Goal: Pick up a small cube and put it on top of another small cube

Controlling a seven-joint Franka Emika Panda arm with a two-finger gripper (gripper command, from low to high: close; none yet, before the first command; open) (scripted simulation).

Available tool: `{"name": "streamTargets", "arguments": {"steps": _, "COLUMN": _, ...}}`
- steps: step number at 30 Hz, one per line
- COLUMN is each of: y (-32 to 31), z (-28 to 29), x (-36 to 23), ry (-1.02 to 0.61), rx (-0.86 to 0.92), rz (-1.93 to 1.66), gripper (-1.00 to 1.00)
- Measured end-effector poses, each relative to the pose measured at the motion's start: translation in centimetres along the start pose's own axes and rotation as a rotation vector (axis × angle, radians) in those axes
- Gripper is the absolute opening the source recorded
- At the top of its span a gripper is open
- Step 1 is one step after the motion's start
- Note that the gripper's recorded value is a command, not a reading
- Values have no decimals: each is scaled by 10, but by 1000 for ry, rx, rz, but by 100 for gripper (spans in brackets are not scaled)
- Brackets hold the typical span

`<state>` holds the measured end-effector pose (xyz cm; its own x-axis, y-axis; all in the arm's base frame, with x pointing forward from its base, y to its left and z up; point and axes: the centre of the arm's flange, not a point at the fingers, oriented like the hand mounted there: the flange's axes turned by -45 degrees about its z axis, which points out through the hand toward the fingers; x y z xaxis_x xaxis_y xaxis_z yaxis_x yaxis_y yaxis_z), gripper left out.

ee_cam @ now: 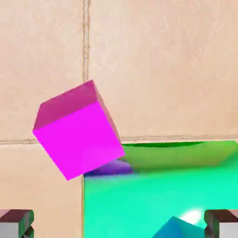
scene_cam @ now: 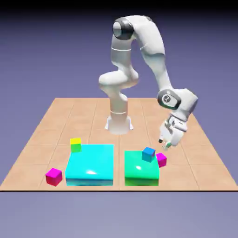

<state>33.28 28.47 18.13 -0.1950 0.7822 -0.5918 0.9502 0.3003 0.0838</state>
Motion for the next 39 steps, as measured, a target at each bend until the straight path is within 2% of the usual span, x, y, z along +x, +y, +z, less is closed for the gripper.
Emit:
{"name": "streamTargets", "arguments": {"steps": 2, "y": -12, "z": 6, "x": 28, "ry": -93, "rx": -37, "rz": -155, "gripper": 0}}
{"name": "streamTargets", "arguments": {"steps": 4, "y": -15, "z": 8, "x": 33, "ry": -112, "rx": -45, "rz": -184, "gripper": 0}}
{"name": "streamTargets", "arguments": {"steps": 7, "y": -13, "z": 57, "x": 38, "ry": -112, "rx": -46, "rz": -183, "gripper": 0}}
{"name": "streamTargets", "arguments": {"steps": 8, "y": -14, "z": 73, "x": 40, "ry": -112, "rx": -45, "rz": -184, "gripper": -100}}
{"name": "streamTargets", "arguments": {"steps": 10, "y": -14, "z": 73, "x": 40, "ry": -112, "rx": -44, "rz": -184, "gripper": -100}}
{"name": "streamTargets", "arguments": {"steps": 14, "y": -15, "z": 8, "x": 33, "ry": -111, "rx": -42, "rz": -184, "gripper": -100}}
{"name": "streamTargets", "arguments": {"steps": 15, "y": -15, "z": 8, "x": 33, "ry": -111, "rx": -42, "rz": -184, "gripper": -100}}
{"name": "streamTargets", "arguments": {"steps": 17, "y": -14, "z": -37, "x": 43, "ry": -119, "rx": -114, "rz": -182, "gripper": -100}}
{"name": "streamTargets", "arguments": {"steps": 18, "y": -1, "z": -34, "x": 19, "ry": -132, "rx": -103, "rz": -152, "gripper": -100}}
{"name": "streamTargets", "arguments": {"steps": 21, "y": 27, "z": -22, "x": -58, "ry": -168, "rx": -62, "rz": -61, "gripper": -100}}
{"name": "streamTargets", "arguments": {"steps": 25, "y": 35, "z": 35, "x": -182, "ry": -196, "rx": 79, "rz": 77, "gripper": -100}}
{"name": "streamTargets", "arguments": {"steps": 29, "y": 5, "z": 79, "x": -285, "ry": -192, "rx": 205, "rz": 188, "gripper": -100}}
{"name": "streamTargets", "arguments": {"steps": 33, "y": -54, "z": 119, "x": -371, "ry": -158, "rx": 334, "rz": 304, "gripper": -100}}
{"name": "streamTargets", "arguments": {"steps": 35, "y": -79, "z": 138, "x": -386, "ry": -136, "rx": 384, "rz": 330, "gripper": -100}}
{"name": "streamTargets", "arguments": {"steps": 39, "y": -90, "z": 176, "x": -382, "ry": -141, "rx": 382, "rz": 331, "gripper": -100}}
